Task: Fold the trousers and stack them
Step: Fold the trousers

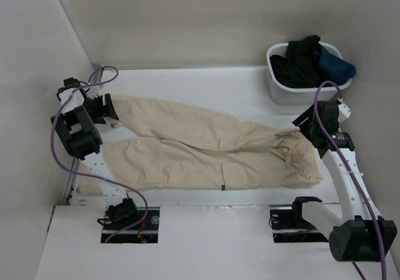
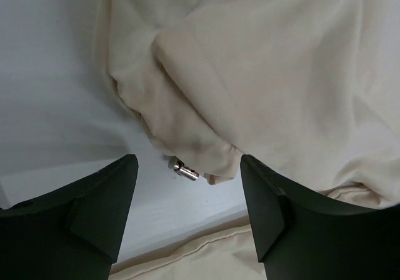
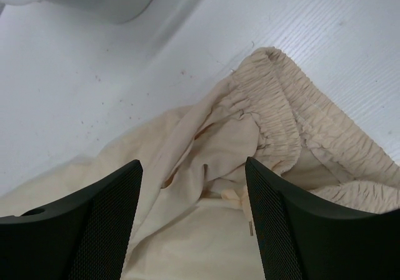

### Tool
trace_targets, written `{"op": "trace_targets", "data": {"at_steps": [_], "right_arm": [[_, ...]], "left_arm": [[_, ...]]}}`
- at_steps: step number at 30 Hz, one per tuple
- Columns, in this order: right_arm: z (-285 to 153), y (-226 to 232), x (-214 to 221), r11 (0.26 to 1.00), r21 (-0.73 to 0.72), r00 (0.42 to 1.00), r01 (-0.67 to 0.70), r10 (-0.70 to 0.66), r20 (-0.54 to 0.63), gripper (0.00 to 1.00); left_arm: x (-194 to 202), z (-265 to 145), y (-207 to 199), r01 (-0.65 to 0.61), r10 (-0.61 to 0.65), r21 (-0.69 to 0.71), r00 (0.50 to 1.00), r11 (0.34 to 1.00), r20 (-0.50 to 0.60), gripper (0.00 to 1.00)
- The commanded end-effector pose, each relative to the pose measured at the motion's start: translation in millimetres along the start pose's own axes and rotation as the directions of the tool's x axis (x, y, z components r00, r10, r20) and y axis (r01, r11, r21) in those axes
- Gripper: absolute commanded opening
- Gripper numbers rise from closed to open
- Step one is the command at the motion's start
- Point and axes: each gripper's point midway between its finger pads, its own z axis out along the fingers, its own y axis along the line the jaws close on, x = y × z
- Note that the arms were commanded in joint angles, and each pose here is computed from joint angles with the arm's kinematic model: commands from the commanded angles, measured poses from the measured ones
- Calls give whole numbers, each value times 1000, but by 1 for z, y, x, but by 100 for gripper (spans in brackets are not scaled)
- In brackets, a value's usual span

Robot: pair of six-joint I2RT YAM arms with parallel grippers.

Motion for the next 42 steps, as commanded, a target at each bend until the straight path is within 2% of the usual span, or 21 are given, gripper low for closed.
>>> {"op": "trace_targets", "data": {"at_steps": [1, 4, 6, 7, 9, 10, 12, 13, 14, 18, 25, 27, 28, 30, 31, 32, 38, 40, 42], "right_arm": [[-11, 6, -29, 1000, -9, 996, -11, 12, 89, 72], [2, 3, -25, 1000, 14, 998, -9, 8, 69, 74], [15, 1, -16, 999, 36, 1000, 7, -8, 17, 76], [24, -2, -10, 998, 53, 999, 24, -23, -23, 76], [36, -8, -3, 995, 87, 997, 39, -33, -67, 76], [41, -12, -1, 993, 106, 996, 43, -35, -77, 78], [48, -17, 1, 991, 133, 996, 37, -25, -86, 78], [54, -19, 4, 989, 142, 994, 35, -20, -105, 79], [56, -20, 6, 988, 148, 993, 40, -22, -119, 79], [72, -17, 20, 986, 140, 980, 86, -59, -190, 82], [122, -3, 17, 978, 183, 975, 104, -64, -213, 79], [132, 0, 16, 973, 194, 971, 122, -77, -225, 69], [136, 1, 16, 972, 197, 970, 126, -79, -230, 55], [138, 2, 14, 971, 201, 971, 128, -81, -226, 16], [137, 3, 11, 972, 199, 973, 125, -81, -216, 3], [134, 5, 6, 973, 197, 976, 122, -82, -202, 0], [83, 10, -50, 989, 135, 998, 63, -60, -26, 0], [64, 12, -65, 994, 99, 998, 46, -49, 27, 0], [45, 12, -77, 997, 73, 997, 32, -37, 67, 0]], "left_arm": [[-4, -5, -1, -57, 57, 8, 998, 998, 21, 66], [-29, 2, 13, -50, 54, -44, 994, 998, 90, 66], [-36, 6, 14, -51, 55, -38, 993, 998, 102, 66], [-36, 11, 7, -65, 67, -20, 993, 998, 98, 63], [-32, 19, -6, -93, 92, 14, 993, 996, 76, 48], [-28, 22, -10, -102, 101, 27, 993, 994, 60, 33], [-21, 25, -16, -121, 121, 35, 992, 992, 27, 15], [-20, 22, -19, -134, 133, 36, 991, 990, 19, 7], [-21, 18, -20, -144, 143, 30, 989, 989, 22, 4], [-39, -15, -21, -178, 181, -39, 979, 983, 97, 0], [-73, -81, -16, -240, 276, -182, 938, 954, 210, 0], [-77, -90, -16, -253, 297, -207, 930, 945, 218, 0], [-79, -95, -16, -260, 308, -220, 925, 940, 224, 0], [-84, -106, -17, -269, 326, -243, 915, 932, 239, 0], [-86, -112, -17, -271, 333, -252, 909, 929, 250, 0], [-89, -120, -16, -270, 339, -263, 903, 926, 264, 0], [-109, -179, -4, -266, 385, -351, 861, 898, 332, 0], [-102, -191, 1, -286, 397, -358, 871, 889, 290, 1], [-81, -194, 4, -320, 398, -343, 898, 883, 186, 2]]}}
